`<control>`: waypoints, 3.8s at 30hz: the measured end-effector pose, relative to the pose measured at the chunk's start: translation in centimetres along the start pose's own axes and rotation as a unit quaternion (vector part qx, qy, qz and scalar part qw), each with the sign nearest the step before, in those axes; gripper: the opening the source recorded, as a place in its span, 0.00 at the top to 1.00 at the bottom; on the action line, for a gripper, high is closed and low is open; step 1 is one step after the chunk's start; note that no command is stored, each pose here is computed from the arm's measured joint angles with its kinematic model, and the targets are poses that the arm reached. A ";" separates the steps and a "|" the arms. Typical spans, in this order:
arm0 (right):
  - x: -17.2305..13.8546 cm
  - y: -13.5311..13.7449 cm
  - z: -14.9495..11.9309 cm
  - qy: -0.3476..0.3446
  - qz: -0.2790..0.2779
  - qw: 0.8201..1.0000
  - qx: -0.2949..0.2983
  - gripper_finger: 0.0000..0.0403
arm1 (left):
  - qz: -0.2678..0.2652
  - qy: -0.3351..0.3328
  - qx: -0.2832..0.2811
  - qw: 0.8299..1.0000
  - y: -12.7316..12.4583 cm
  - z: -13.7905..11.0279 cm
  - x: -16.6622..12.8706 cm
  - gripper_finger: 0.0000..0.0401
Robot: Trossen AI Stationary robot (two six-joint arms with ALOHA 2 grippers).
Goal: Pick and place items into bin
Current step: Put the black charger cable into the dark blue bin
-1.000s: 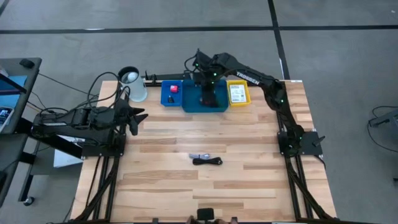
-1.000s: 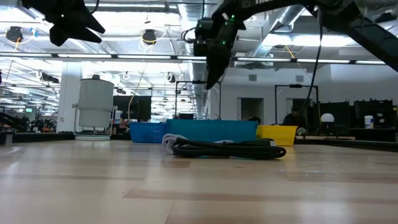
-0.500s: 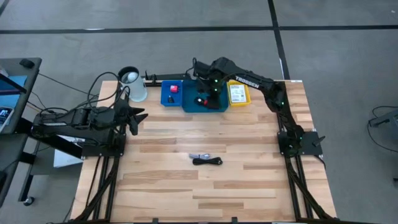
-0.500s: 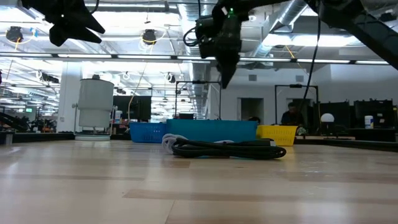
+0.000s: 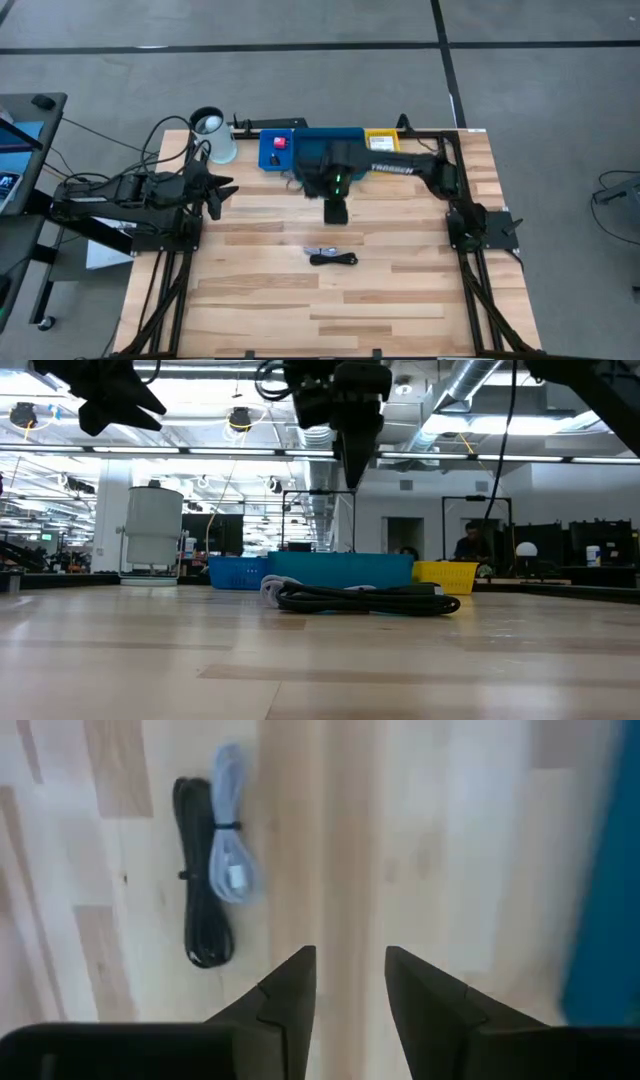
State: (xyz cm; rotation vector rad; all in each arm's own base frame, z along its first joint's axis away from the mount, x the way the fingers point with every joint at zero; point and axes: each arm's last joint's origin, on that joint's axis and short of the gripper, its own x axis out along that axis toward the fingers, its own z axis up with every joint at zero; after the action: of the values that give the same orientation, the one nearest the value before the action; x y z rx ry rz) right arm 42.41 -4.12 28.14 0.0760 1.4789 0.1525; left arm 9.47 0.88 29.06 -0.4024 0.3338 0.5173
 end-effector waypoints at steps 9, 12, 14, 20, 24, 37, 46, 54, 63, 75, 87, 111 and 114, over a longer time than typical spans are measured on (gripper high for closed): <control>5.8 6.6 0.9 0.006 -0.009 1.000 -0.017 0.71 | 0.008 0.014 0.002 1.000 0.2 -0.3 0.0 0.60; 7.3 8.4 1.0 -0.008 -0.008 1.000 -0.006 0.71 | 0.006 0.021 0.005 1.000 0.2 -0.4 0.0 0.60; 8.0 9.4 0.9 -0.009 -0.021 1.000 0.007 0.71 | -0.003 0.028 0.005 1.000 0.2 -0.5 0.0 0.60; 9.4 11.5 0.5 -0.016 -0.043 0.998 0.043 0.71 | -0.019 0.053 0.010 0.998 0.2 -0.8 0.0 0.60; 10.5 12.9 0.1 -0.017 -0.040 0.997 0.058 0.71 | -0.027 0.066 0.012 0.997 0.2 -0.9 -0.1 0.60; 13.7 13.0 -1.5 0.006 -0.081 0.994 0.078 0.62 | -0.037 0.073 0.011 0.997 0.1 -1.0 -0.1 0.60; 15.3 12.6 -1.0 0.006 -0.062 0.996 0.059 0.59 | -0.036 0.074 0.012 0.997 0.1 -1.0 -0.1 0.60; 17.9 13.9 -0.9 0.030 -0.028 0.999 0.031 0.65 | -0.032 0.081 0.017 0.996 0.2 -1.1 -0.1 0.60; 16.7 13.7 -0.8 0.011 -0.025 0.998 0.059 0.87 | -0.025 0.080 0.019 0.996 0.3 -1.2 -0.1 0.60; 7.1 12.4 -0.6 -0.070 -0.080 0.993 0.056 0.88 | -0.028 0.082 0.019 0.996 0.3 -1.2 -0.1 0.60; -2.6 -0.5 -3.3 -0.111 -0.207 0.970 0.070 0.88 | -0.030 0.083 0.022 0.996 0.3 -1.2 -0.1 0.60; 0.7 -16.1 -6.2 -0.065 -0.134 0.985 0.083 0.88 | 0.039 0.044 0.028 0.998 1.1 -1.6 -0.1 0.60; 1.5 -16.1 -6.1 -0.051 -0.123 0.988 0.077 0.88 | 0.018 0.007 0.004 1.000 1.7 -1.9 -1.0 0.60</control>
State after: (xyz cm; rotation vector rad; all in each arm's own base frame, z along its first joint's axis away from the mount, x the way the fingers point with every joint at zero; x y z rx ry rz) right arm 37.32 -20.05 23.82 0.0258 1.3831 -0.1647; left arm 7.33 0.98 27.35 -0.3933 0.3576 0.5487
